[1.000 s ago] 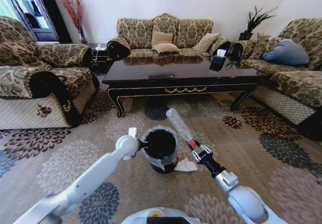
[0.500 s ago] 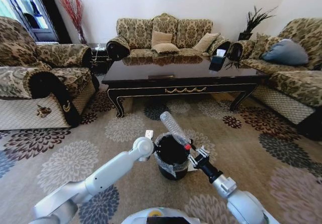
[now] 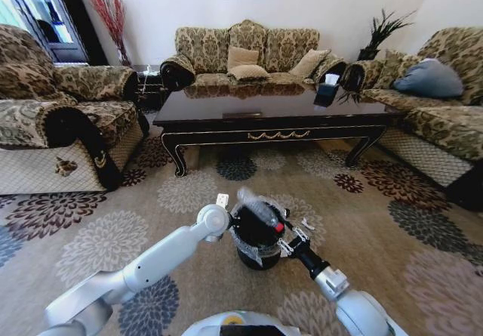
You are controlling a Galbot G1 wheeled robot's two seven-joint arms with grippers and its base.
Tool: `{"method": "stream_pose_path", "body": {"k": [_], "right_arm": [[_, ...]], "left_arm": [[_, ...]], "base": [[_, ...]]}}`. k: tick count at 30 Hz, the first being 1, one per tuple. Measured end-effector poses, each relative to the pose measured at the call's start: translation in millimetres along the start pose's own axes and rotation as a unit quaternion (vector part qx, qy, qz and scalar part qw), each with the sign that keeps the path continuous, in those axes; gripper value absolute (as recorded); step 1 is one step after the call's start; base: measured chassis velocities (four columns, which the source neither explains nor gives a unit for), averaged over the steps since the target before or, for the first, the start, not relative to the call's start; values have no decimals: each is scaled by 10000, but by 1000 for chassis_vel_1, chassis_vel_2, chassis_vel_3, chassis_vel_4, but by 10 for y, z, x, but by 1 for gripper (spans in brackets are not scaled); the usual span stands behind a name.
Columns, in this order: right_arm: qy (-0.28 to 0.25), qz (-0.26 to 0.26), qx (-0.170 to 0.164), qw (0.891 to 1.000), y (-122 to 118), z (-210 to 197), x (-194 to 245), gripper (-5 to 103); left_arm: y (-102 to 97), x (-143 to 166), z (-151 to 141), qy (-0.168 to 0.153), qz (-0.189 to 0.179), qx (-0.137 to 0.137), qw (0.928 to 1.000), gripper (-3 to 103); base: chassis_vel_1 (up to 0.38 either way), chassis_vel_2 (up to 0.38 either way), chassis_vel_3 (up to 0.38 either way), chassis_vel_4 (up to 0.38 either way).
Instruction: Move to the front of the table and pick up the trash from the floor, then place it into the trash bin.
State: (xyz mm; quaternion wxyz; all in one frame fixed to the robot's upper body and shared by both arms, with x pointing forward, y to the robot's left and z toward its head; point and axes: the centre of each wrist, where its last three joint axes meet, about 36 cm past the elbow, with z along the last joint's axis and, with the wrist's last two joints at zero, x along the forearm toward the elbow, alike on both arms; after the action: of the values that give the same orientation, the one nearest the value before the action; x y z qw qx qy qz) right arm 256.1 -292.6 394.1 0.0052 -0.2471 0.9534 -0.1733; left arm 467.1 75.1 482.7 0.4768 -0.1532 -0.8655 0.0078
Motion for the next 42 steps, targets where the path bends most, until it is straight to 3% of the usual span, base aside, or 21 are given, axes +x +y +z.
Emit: {"method": "stream_pose_path", "body": {"k": [1, 3, 6, 7, 10, 11, 14, 16, 17, 19, 21, 22, 25, 31, 35, 37, 41, 42], "right_arm": [[2, 6, -4, 10000, 3, 1, 2, 67], [6, 12, -10, 10000, 6, 2, 4, 67], [5, 35, -29, 10000, 15, -10, 20, 84], [5, 35, -29, 10000, 15, -10, 20, 84], [-28, 79, -52, 10000, 8, -35, 25, 97], [-28, 79, -52, 10000, 8, -35, 25, 97], [-52, 161, -95, 9998, -21, -29, 5, 99], [-27, 246, -148, 9996, -68, 31, -31, 100], [-27, 246, -148, 9996, -68, 31, -31, 100], [52, 272, -180, 9995, -88, 121, -60, 100], [223, 293, -251, 9990, -81, 298, -96, 100], [223, 293, -251, 9990, -81, 298, -96, 100], [577, 334, -256, 9974, -79, 624, -94, 100], [1003, 323, -92, 9944, -100, 1042, -4, 100], [1429, 141, 408, 9888, -237, 1532, 87, 100], [1470, 101, 482, 9879, -259, 1586, 94, 100], [1624, -350, 1361, 9767, -439, 1912, 92, 100], [1624, -350, 1361, 9767, -439, 1912, 92, 100]], "left_arm": [[9, -8, 6, 1, -17, 11, 10000, 0], [14, -14, 12, 6, -24, 20, 10000, 0], [60, -32, 33, 33, -43, 82, 10000, 0], [60, -32, 33, 33, -43, 82, 10000, 0], [275, -29, 38, 13, -173, 324, 9993, 0], [275, -29, 38, 13, -173, 324, 9993, 0], [576, 28, -8, -105, -327, 666, 9972, 0], [981, 149, -83, -308, -575, 1027, 9926, 0], [981, 149, -83, -308, -575, 1027, 9926, 0], [1252, 242, -100, -403, -733, 1224, 9889, 0], [1646, 383, -83, -479, -1029, 1464, 9827, 0], [1646, 383, -83, -479, -1029, 1464, 9827, 0], [2012, 505, -31, -503, -1279, 1718, 9755, 0], [2099, 535, 31, -467, -1286, 1782, 9744, 0], [1997, 554, 127, -447, -1191, 1709, 9770, 0], [1982, 555, 138, -443, -1182, 1702, 9773, 0], [1895, 574, 195, -428, -1119, 1658, 9788, 0], [1895, 574, 195, -428, -1119, 1658, 9788, 0]], "base": [[0, 0, 0, 0], [0, 0, 0, 0], [0, 0, 0, 0], [0, 0, 0, 0], [0, 0, 0, 0], [0, 0, 0, 0], [0, 0, 0, 0], [0, 0, 0, 0], [0, 0, 0, 0], [0, 0, 0, 0], [0, 0, 0, 0], [0, 0, 0, 0], [0, 0, 0, 0], [0, 0, 0, 0], [0, 0, 0, 0], [0, 0, 0, 0], [0, 0, 0, 0], [0, 0, 0, 0]]}}
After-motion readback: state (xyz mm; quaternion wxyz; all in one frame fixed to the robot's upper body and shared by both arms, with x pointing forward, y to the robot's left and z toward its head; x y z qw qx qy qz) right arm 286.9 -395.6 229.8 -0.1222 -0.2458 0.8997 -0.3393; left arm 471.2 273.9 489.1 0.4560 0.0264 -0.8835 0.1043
